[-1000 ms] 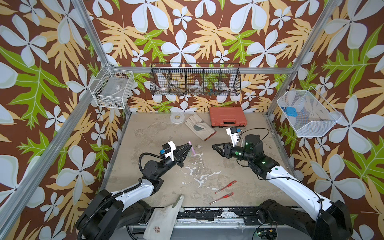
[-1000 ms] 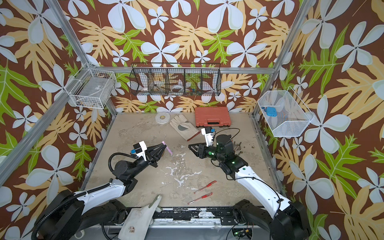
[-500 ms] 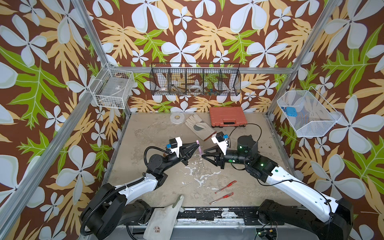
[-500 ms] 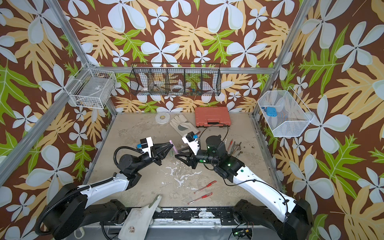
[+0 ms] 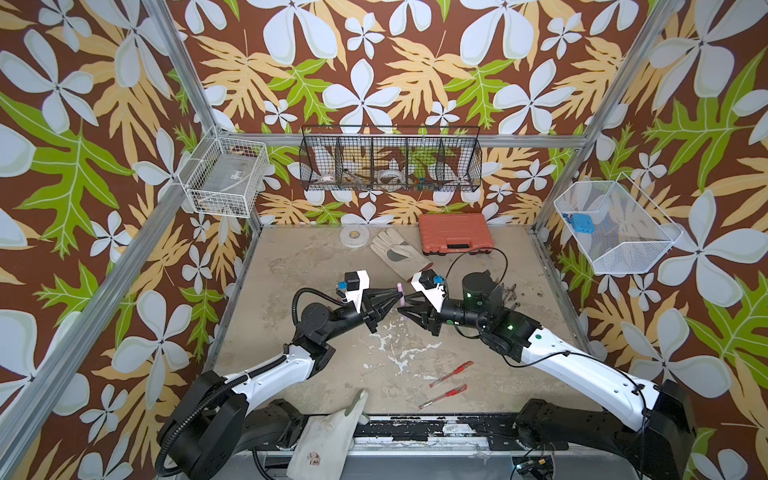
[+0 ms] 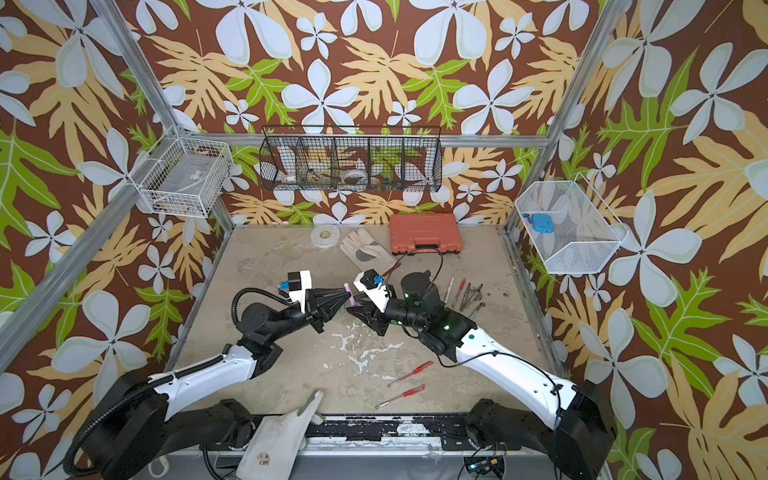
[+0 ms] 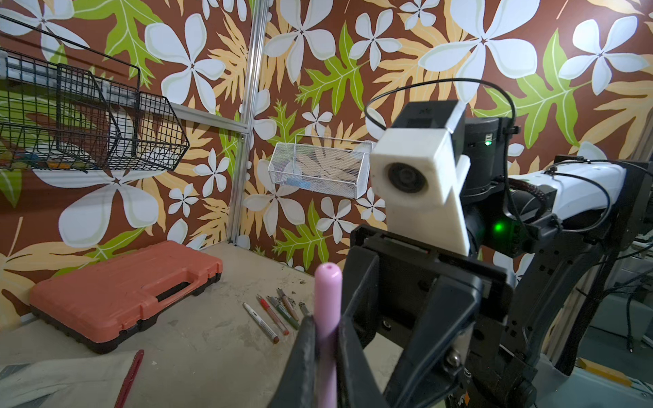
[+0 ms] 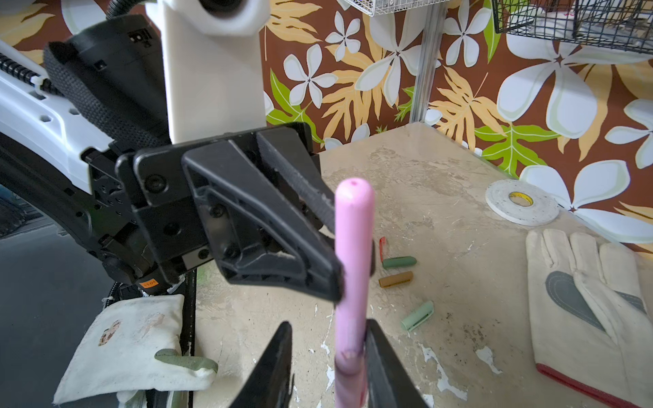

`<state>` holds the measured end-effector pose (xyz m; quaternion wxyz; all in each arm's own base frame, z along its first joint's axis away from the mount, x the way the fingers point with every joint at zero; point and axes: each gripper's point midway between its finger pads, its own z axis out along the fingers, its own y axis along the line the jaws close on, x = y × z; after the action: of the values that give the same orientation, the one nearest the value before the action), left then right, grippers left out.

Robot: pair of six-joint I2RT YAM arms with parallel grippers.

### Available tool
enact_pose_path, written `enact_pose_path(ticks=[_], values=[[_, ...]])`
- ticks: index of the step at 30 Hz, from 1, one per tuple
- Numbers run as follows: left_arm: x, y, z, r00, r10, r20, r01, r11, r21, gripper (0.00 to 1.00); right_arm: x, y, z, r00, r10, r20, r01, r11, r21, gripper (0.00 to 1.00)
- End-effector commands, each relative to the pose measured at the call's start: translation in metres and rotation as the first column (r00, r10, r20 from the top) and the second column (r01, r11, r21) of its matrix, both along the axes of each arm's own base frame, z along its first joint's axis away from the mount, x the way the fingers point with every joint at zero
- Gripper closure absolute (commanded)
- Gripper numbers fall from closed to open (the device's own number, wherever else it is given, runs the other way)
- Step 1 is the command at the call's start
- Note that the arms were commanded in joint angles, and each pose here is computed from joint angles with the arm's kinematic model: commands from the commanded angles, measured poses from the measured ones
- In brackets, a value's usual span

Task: Remove pen caps from pens
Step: Rotate the pen.

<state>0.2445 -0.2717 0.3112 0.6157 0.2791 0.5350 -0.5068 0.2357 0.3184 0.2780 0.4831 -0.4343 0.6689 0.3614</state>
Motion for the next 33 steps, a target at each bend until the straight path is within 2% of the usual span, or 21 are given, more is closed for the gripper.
enact_pose_path(ticks=[1,4,5,6,8,9,11,14,18,21,23,26,30,31,33], values=[[-0.005,-0.002,0.002,1.0,-0.03,-0.008,0.03,1.0,0.002,0.88,0.007,0.005,0.007,0.999,-0.005,0.047,0.005,1.0,0.006,0.69],[-0.005,-0.003,0.0,0.999,-0.032,-0.023,0.032,0.999,0.009,0.87,0.009,0.007,0.008,0.998,0.0,0.059,0.0,1.0,-0.007,0.82],[-0.004,-0.003,0.0,0.999,-0.027,-0.036,0.027,1.0,0.008,0.83,0.01,0.007,0.008,0.998,-0.006,0.066,0.006,1.0,-0.013,0.87],[-0.003,-0.002,-0.001,0.998,-0.022,-0.052,0.023,1.0,0.005,0.76,0.011,0.006,0.009,0.997,-0.013,0.076,0.014,1.0,-0.017,0.92],[0.005,0.001,-0.002,0.992,0.015,-0.126,-0.016,1.0,-0.005,0.56,0.016,0.001,0.01,0.993,-0.049,0.106,0.052,0.998,-0.022,1.0],[0.012,0.004,-0.003,0.984,0.045,-0.173,-0.047,0.999,-0.008,0.49,0.017,-0.001,0.009,0.991,-0.06,0.121,0.064,0.998,-0.026,1.0],[0.024,0.01,-0.005,0.952,0.113,-0.283,-0.115,0.993,0.01,0.41,0.021,-0.004,0.011,0.982,-0.082,0.171,0.088,0.996,-0.025,1.0],[0.036,0.021,-0.009,0.888,0.206,-0.41,-0.199,0.978,0.06,0.34,0.029,-0.008,0.023,0.958,-0.118,0.261,0.127,0.992,-0.017,1.0],[0.046,0.03,-0.013,0.803,0.294,-0.519,-0.247,0.956,0.159,0.31,0.03,-0.01,0.042,0.9,-0.104,0.423,0.118,0.993,-0.007,1.0],[0.052,0.036,-0.016,0.732,0.333,-0.594,-0.249,0.943,0.222,0.31,0.021,-0.007,0.052,0.825,-0.041,0.564,0.061,0.998,-0.016,1.0],[0.054,0.04,-0.013,0.707,0.342,-0.619,-0.247,0.94,0.237,0.31,0.013,-0.005,0.053,0.745,0.022,0.667,0.015,0.999,-0.049,1.0],[0.056,0.043,-0.003,0.698,0.324,-0.638,-0.237,0.946,0.221,0.3,0.011,-0.004,0.051,0.64,0.069,0.765,0.014,0.995,-0.102,1.0],[0.055,0.036,0.011,0.706,0.265,-0.656,-0.169,0.964,0.206,0.3,0.01,0.0,0.037,0.534,0.188,0.824,0.005,0.974,-0.225,1.0],[0.055,0.034,0.012,0.707,0.259,-0.658,-0.157,0.965,0.211,0.3,0.007,-0.001,0.034,0.491,0.208,0.846,0.007,0.97,-0.243,1.0],[0.058,0.034,0.012,0.702,0.273,-0.657,-0.155,0.96,0.232,0.3,-0.003,-0.003,0.03,0.368,0.263,0.892,-0.002,0.959,-0.282,1.0]])
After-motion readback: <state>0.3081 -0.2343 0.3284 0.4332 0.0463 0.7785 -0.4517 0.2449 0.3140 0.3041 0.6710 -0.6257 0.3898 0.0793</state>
